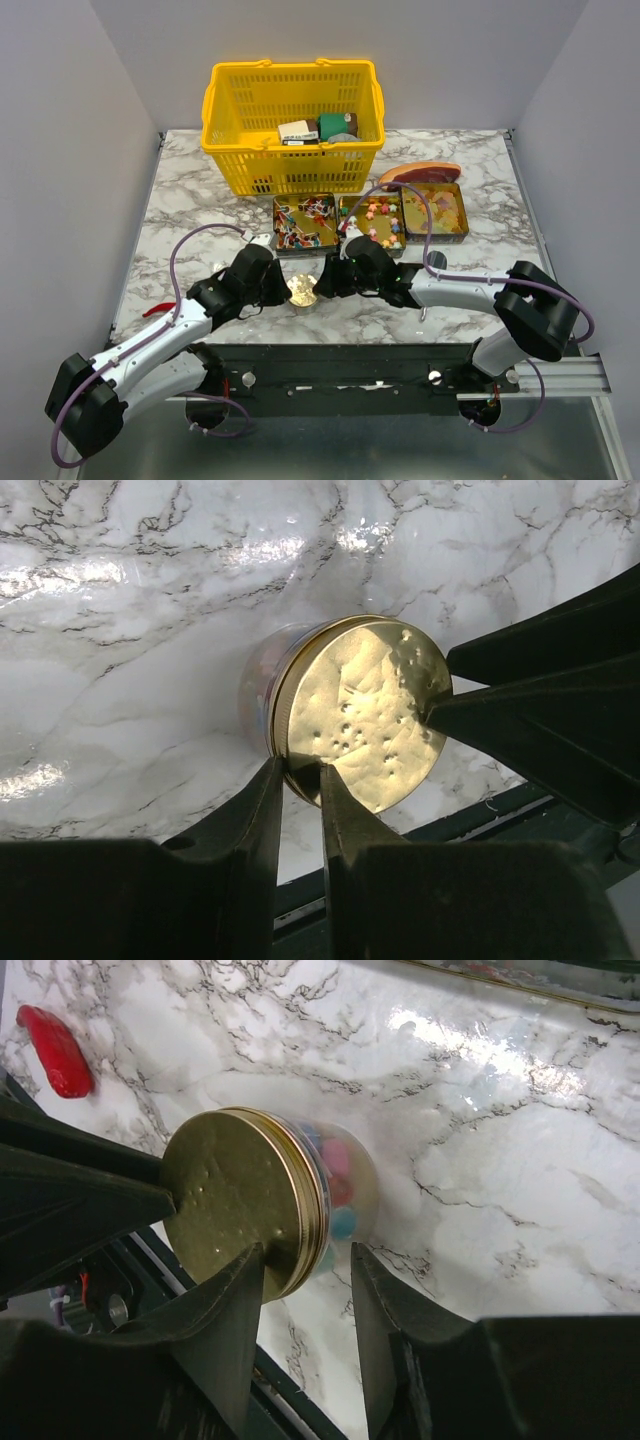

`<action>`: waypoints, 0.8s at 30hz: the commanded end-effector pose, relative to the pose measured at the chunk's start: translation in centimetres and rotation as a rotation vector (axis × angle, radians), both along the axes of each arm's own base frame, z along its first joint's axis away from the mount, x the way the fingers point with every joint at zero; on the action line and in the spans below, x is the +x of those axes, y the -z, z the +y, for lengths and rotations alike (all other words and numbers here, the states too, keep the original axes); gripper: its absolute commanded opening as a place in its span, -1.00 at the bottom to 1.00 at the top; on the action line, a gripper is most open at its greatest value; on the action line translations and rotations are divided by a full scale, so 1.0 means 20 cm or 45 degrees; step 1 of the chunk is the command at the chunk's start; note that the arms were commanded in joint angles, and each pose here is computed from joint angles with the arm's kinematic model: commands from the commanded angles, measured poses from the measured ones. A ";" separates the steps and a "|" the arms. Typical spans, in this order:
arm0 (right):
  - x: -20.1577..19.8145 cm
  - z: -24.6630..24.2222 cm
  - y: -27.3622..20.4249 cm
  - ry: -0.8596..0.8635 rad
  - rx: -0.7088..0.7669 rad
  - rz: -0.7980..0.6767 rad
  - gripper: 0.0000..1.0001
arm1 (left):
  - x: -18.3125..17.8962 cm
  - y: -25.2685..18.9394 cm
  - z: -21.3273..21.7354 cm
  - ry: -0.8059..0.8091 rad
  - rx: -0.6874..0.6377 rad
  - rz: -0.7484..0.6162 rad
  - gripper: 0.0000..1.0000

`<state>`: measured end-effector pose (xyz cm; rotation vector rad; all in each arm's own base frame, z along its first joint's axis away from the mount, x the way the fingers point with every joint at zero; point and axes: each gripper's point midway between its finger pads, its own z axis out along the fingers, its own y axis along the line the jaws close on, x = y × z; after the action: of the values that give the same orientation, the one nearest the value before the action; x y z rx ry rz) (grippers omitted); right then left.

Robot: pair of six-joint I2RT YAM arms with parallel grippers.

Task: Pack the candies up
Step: Close the bottle lid on the packing bottle.

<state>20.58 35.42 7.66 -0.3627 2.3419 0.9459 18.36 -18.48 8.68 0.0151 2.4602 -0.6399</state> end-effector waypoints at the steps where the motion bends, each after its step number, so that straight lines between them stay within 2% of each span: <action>1: -0.01 0.00 0.00 -0.036 -0.019 -0.037 -0.01 | -0.02 0.07 0.06 -0.064 0.073 0.041 -0.51; 7: 0.01 0.00 0.01 -0.019 -0.050 -0.047 -0.01 | -0.01 0.12 0.12 -0.142 0.144 0.063 -0.49; 14: 0.07 -0.04 0.03 0.049 -0.132 -0.089 -0.01 | 0.02 0.15 0.16 -0.192 0.194 0.052 -0.20; 17: 0.10 -0.06 0.03 0.079 -0.163 -0.103 -0.03 | 0.04 0.14 0.17 -0.207 0.212 0.034 -0.17; 24: 0.09 -0.11 0.12 0.119 -0.227 -0.074 -0.33 | 0.04 0.16 0.16 -0.185 0.232 0.042 -0.19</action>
<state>21.66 35.19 7.91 -0.3703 2.3195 0.8437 20.23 -17.57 7.98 -0.1226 2.4348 -0.5256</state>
